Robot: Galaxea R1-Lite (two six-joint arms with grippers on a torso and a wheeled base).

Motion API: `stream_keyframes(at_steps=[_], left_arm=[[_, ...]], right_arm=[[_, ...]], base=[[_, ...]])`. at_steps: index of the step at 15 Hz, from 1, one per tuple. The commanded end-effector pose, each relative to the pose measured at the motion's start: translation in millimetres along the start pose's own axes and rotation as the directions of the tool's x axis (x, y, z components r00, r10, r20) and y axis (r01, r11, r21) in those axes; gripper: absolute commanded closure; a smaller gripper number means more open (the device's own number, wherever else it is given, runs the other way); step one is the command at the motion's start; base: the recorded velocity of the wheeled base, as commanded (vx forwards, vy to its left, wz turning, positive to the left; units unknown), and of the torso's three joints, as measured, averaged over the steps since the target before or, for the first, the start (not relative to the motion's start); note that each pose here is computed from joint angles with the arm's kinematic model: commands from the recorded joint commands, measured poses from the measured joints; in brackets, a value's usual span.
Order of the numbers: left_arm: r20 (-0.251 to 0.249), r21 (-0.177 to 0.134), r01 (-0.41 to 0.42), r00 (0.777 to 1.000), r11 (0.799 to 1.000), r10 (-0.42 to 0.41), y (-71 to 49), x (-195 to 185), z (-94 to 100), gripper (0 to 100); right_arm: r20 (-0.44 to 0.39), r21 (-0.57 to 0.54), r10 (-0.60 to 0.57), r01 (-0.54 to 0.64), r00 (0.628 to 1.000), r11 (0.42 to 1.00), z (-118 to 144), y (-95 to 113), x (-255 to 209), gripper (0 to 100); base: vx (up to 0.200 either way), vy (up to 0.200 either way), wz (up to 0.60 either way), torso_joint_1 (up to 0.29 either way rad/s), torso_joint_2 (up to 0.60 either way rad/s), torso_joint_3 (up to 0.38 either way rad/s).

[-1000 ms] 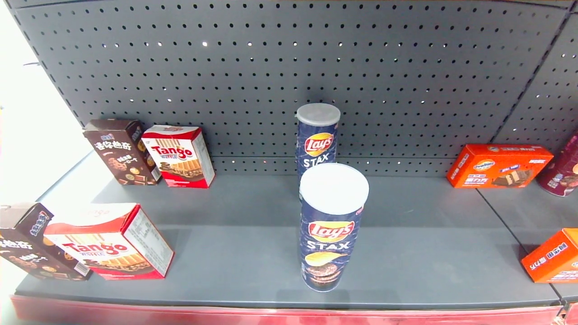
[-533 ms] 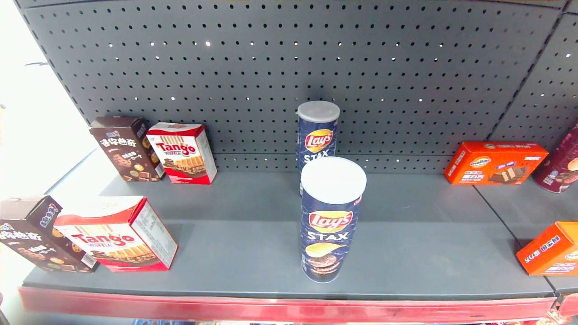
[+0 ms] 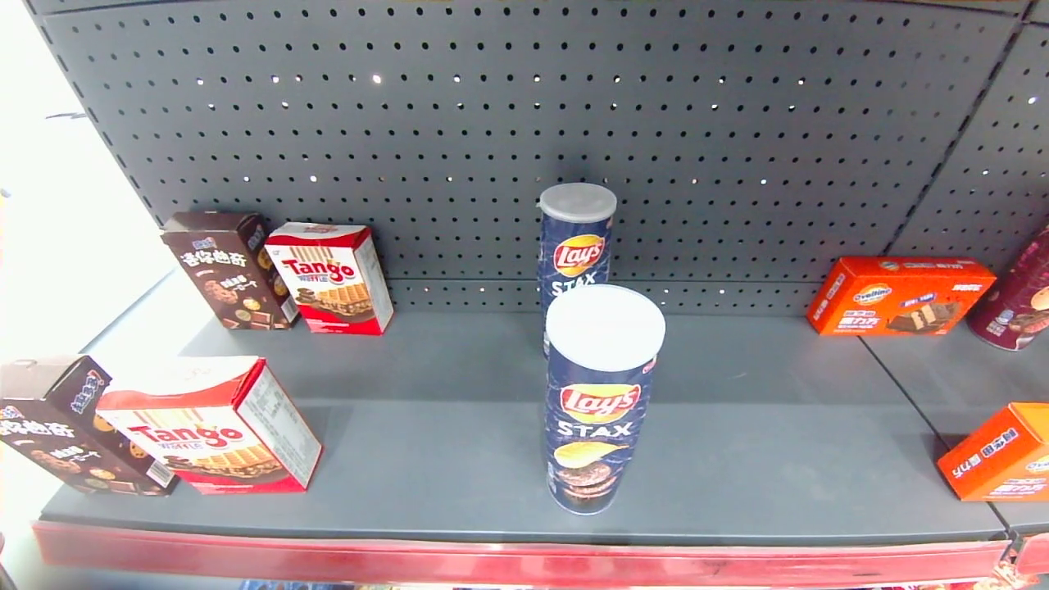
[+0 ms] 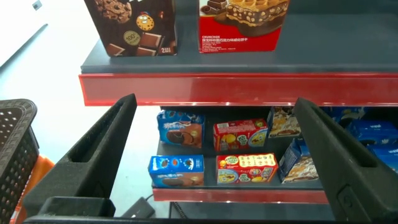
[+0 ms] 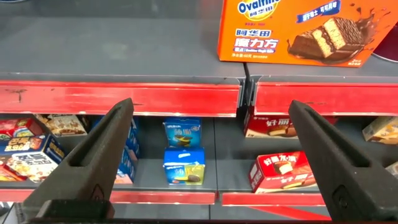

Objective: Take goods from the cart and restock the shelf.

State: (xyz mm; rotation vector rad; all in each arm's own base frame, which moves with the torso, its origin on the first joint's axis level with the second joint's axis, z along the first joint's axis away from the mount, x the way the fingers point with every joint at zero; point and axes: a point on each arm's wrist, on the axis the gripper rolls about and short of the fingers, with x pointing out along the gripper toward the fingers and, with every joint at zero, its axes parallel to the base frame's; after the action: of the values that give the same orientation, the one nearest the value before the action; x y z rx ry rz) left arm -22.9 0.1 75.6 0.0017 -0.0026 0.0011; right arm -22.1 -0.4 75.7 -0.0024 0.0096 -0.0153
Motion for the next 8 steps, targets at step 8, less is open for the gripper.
stream_keyframes(at_steps=[8], left_arm=[[-0.001, 0.000, 0.000, 1.000, 1.000, 0.000, 0.0, 0.1, 0.1, 0]], right_arm=[[-0.001, -0.004, 0.002, -0.002, 1.000, 1.000, 0.0, 0.0, 0.1, 0]], base=[[0.000, 0.000, 0.00, 0.000, 0.00, 0.000]])
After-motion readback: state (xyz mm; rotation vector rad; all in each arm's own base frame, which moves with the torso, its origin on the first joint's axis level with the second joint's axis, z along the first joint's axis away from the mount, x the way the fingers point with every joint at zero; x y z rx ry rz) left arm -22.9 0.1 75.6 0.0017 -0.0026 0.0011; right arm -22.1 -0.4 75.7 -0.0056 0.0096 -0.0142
